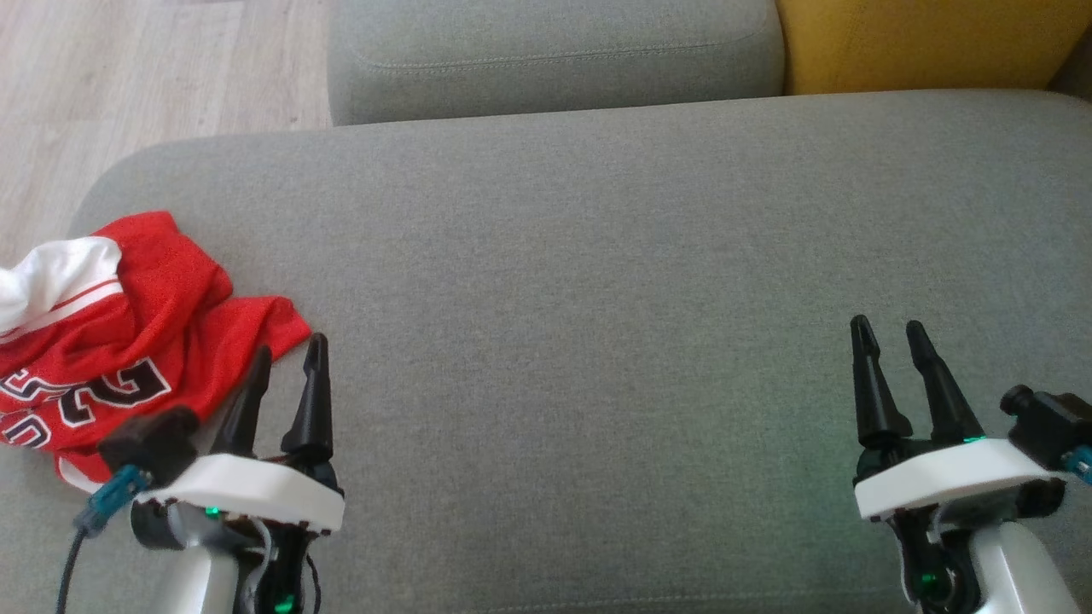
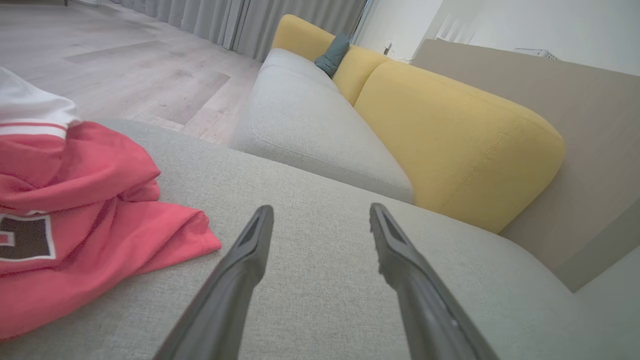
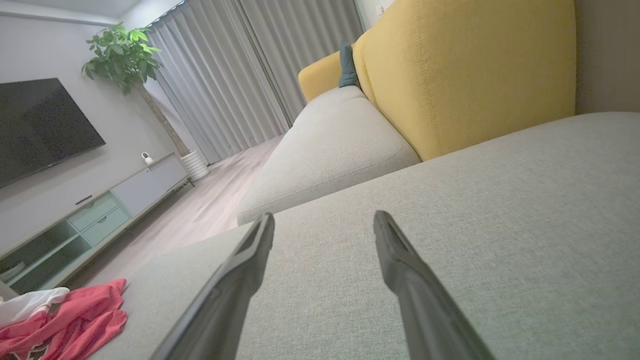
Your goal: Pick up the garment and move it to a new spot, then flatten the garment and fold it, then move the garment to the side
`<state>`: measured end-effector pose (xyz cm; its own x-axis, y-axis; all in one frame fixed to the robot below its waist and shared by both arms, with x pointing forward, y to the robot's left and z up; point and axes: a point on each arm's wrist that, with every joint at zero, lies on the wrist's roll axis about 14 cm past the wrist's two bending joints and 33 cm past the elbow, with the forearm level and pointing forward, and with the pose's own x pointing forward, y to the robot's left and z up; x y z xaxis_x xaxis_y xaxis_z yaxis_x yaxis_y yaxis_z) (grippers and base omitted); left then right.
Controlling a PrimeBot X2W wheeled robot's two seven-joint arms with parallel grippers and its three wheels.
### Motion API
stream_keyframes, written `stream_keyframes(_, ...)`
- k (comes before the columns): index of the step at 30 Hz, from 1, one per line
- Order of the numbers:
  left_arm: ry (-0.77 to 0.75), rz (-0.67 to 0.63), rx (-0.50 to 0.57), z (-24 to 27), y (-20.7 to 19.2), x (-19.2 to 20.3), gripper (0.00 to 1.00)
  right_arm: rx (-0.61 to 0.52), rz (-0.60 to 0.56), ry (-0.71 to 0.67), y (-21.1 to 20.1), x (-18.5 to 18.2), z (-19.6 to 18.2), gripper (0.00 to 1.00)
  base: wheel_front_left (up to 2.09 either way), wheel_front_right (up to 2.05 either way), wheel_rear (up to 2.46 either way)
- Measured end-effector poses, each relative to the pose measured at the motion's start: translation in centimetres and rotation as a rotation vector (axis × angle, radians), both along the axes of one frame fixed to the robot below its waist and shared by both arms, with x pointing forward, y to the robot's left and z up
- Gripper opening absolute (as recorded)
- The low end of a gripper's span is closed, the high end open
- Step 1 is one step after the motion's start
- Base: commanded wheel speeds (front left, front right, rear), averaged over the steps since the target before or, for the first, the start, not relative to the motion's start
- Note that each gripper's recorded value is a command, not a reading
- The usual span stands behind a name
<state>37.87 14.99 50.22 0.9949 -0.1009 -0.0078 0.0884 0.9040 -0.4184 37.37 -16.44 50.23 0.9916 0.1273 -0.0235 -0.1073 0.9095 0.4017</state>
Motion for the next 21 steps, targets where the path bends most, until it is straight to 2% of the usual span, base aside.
stream_keyframes(21, -0.083, -0.009, 0.247, 0.77, -0.57, -0.30, 1.00, -0.240, 0.031, -0.050, 0.75, -0.30, 0.20, 1.00, 0.00, 0.00, 0.00)
